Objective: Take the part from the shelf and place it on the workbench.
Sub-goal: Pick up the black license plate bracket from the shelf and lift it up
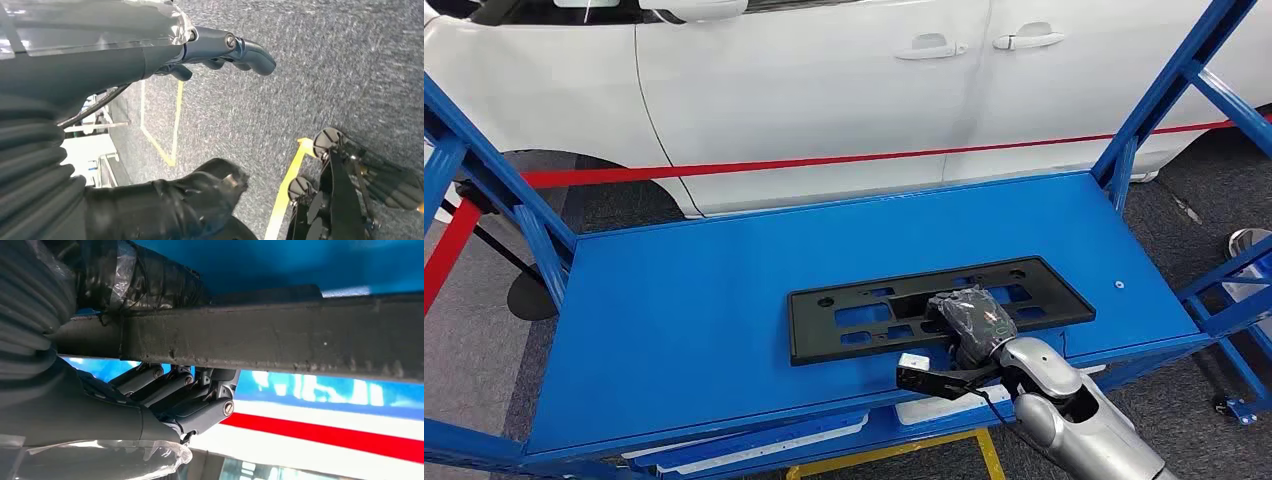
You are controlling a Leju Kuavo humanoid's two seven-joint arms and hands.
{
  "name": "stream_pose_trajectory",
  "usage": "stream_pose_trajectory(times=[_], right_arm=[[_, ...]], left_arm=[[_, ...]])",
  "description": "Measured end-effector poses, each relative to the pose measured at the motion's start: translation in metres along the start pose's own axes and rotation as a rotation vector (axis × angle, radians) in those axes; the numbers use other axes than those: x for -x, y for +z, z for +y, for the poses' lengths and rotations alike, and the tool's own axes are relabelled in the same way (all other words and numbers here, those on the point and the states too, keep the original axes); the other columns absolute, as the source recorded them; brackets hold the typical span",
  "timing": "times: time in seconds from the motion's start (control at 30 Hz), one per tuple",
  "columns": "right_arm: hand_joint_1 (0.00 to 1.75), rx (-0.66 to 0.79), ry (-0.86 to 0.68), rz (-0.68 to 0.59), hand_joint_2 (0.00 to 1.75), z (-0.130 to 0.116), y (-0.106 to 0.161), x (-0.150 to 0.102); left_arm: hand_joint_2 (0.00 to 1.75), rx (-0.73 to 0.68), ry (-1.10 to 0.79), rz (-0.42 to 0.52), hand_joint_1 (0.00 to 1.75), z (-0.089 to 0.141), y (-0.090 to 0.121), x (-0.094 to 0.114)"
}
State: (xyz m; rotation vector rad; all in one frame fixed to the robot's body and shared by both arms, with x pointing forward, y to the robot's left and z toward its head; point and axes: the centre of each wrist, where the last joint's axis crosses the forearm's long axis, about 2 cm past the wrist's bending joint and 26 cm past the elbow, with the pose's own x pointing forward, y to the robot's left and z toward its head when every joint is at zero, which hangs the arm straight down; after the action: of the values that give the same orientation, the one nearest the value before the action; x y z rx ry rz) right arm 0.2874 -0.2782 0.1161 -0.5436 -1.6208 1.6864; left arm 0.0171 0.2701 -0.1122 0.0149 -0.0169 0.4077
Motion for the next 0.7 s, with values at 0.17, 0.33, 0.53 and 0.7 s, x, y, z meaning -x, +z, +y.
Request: stream_pose_trajectory(times=[0.17, 0.33, 0.53, 0.7], right_arm=[[1.75, 0.119, 0.015, -0.038, 1.75, -0.008, 0.002, -0.008], [1.75, 0.28, 0.079, -0.088, 1.75, -0.03, -0.001, -0.026], [1.75, 0.375, 0.129, -0.134, 1.75, -0.05, -0.001, -0.038], [1.75, 0.461, 0.199, -0.162, 1.75, -0.055, 0.001, -0.043]], left_arm=[[1.75, -0.003, 0.001, -0.007, 0.0, 0.0, 0.0, 0.0], [1.75, -0.024, -0.009, 0.003, 0.0, -0.001, 0.001, -0.001], [1.75, -0.018, -0.022, 0.017, 0.0, -0.005, 0.001, 0.0], [1.75, -0.016, -0.021, 0.022, 0.0, -0.008, 0.001, 0.0]])
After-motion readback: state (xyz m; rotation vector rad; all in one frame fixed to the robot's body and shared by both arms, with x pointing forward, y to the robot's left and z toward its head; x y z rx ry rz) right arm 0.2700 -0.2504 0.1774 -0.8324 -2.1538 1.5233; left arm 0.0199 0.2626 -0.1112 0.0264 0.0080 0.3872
